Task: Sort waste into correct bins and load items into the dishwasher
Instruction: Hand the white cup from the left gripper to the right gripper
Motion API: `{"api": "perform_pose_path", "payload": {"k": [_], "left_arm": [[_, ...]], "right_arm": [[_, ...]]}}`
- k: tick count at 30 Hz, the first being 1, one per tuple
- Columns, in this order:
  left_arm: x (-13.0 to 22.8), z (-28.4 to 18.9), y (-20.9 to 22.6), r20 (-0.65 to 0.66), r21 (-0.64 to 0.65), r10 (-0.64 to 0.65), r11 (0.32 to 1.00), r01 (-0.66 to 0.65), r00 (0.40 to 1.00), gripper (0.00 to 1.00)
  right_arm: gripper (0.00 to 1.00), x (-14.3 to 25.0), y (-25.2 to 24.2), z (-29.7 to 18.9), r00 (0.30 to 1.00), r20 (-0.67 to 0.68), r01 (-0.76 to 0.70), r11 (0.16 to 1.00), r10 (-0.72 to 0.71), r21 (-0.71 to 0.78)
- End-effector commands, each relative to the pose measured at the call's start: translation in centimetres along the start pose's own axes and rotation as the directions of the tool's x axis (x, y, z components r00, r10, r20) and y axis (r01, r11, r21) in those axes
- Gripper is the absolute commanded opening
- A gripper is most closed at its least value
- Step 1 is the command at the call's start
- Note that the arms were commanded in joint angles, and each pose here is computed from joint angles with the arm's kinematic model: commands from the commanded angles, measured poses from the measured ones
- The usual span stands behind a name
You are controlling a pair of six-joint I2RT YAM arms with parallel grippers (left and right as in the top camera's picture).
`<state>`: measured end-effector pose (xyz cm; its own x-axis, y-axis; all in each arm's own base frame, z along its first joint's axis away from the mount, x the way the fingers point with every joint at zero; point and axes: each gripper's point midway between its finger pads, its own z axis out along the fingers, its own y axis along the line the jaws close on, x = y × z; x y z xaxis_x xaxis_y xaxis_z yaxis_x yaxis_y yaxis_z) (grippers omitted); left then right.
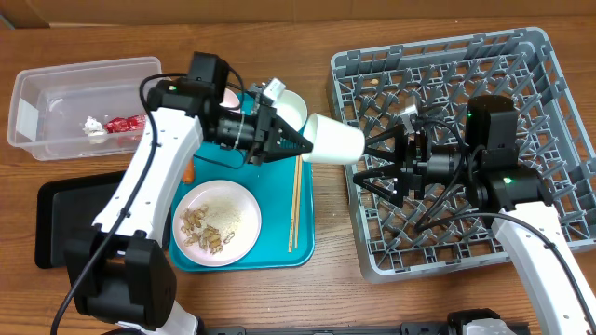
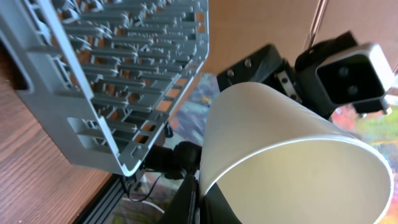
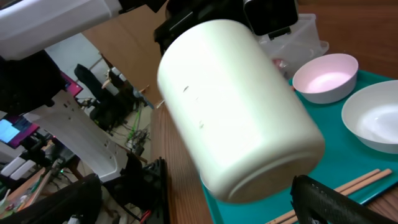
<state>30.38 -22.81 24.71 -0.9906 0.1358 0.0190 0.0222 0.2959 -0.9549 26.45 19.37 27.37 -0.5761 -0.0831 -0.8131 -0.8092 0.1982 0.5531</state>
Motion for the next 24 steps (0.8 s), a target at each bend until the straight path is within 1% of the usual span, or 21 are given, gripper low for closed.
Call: {"api": "perform_pose_path", "payload": {"k": [1,8,11,13,17,19,24], "left_arm": [[0.3,0.6,-1.5,-0.023,0.047,0.05,0.998,-0.049,0.998,0.04],[1.2,1.4,-3.5,-0.066,0.149,0.079,0.986,-0.069,0.995,0.04],[1.3,1.3,-3.9,-0.071,0.174,0.082,0.982,-0.069,0.994,0.04],[1.3,1.3,-3.8,-0.069,0.169,0.083,0.983,-0.07,0.994,0.04],[1.1,1.4,-3.3,-0.064,0.138,0.081,0.988,-0.072,0.995,0.04],[1.1,1.6,-2.9,-0.062,0.111,0.081,0.991,-0.074,0.995,0.04],[0.9,1.7,-2.3,-0.057,0.074,0.07,0.995,-0.066,0.996,0.04]], "right_arm": [[1.0,-0.6,-0.1,-0.1,1.0,0.005,0.031,0.999,-0.031,0.018],[1.0,-0.6,-1.0,-0.1,0.999,0.001,0.033,0.997,-0.034,0.063],[1.0,-0.4,-2.0,-0.1,1.0,-0.006,0.024,0.993,-0.024,0.115],[1.0,-0.3,-2.7,-0.2,1.0,-0.011,0.021,0.987,-0.019,0.157],[1.0,-0.7,-2.9,-0.2,0.999,-0.005,0.041,0.986,-0.041,0.163],[1.0,-1.1,-2.4,-0.2,0.998,0.005,0.064,0.989,-0.066,0.136],[1.0,-2.0,-0.1,0.0,0.99,0.037,0.138,0.99,-0.138,0.009]]}}
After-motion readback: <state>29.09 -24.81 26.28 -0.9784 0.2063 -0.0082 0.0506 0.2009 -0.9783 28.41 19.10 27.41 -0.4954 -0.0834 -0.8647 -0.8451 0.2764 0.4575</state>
